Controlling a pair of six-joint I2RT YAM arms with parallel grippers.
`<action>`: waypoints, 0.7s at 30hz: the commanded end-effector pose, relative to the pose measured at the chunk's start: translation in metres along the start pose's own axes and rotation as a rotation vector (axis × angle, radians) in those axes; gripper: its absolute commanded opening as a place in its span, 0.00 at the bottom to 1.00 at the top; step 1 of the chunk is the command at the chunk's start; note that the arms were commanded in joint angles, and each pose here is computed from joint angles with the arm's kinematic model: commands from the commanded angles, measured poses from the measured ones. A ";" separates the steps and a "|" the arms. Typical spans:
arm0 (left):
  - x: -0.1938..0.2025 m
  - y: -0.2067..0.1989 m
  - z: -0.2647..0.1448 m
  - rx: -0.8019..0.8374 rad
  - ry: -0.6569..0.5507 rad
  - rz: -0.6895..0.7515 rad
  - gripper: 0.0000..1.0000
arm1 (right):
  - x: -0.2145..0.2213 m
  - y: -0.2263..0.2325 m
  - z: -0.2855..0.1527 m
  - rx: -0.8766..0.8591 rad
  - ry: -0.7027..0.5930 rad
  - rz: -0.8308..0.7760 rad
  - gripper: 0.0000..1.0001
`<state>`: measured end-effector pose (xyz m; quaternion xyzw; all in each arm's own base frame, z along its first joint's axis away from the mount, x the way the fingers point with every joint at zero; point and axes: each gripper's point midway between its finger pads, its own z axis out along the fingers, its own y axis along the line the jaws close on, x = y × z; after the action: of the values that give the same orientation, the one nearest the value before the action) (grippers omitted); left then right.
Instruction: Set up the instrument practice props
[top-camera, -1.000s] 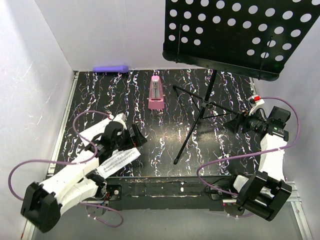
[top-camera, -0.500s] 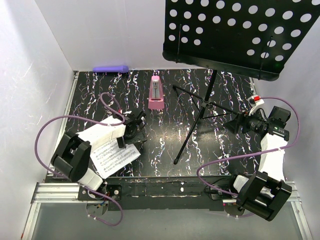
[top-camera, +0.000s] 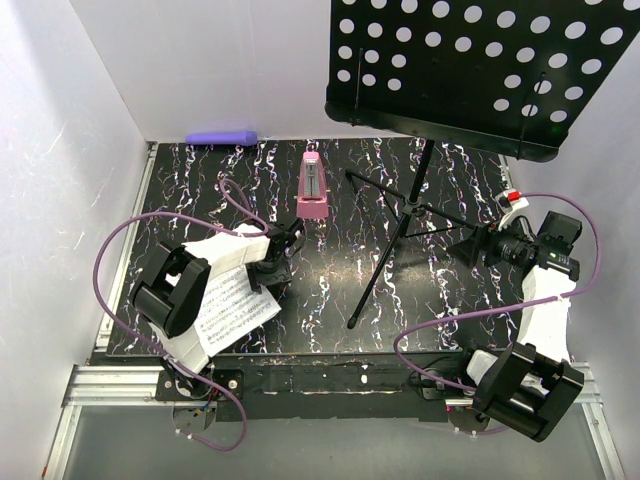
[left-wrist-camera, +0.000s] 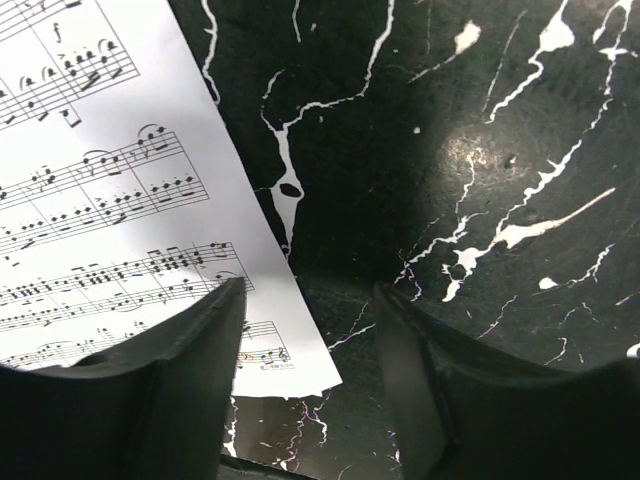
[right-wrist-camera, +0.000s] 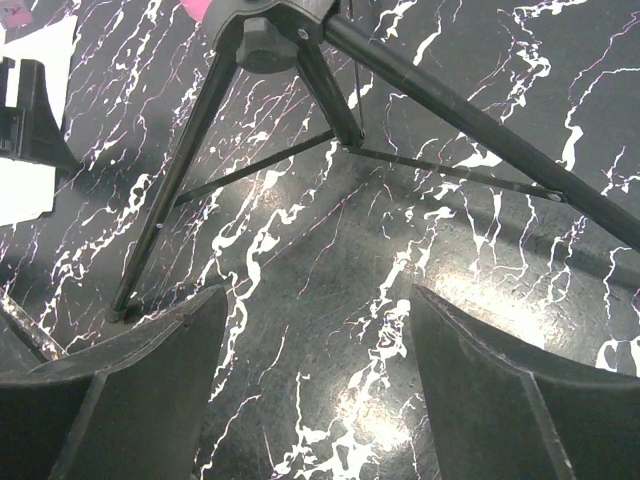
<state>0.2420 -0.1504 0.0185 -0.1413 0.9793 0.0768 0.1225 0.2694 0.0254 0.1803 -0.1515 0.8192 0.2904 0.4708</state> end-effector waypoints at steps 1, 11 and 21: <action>0.003 0.007 0.009 -0.059 0.002 -0.002 0.47 | -0.017 0.001 -0.005 0.000 -0.025 -0.052 0.80; 0.016 0.017 0.006 -0.048 0.018 -0.054 0.63 | -0.016 0.002 -0.005 -0.002 -0.026 -0.048 0.80; 0.041 0.026 0.020 -0.090 0.098 -0.094 0.61 | -0.018 0.002 -0.005 0.003 -0.027 -0.052 0.80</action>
<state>0.2310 -0.1454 0.0168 -0.1878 0.9715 0.0726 0.1249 0.2697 0.0253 0.1809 -0.1520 0.8189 0.2900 0.4714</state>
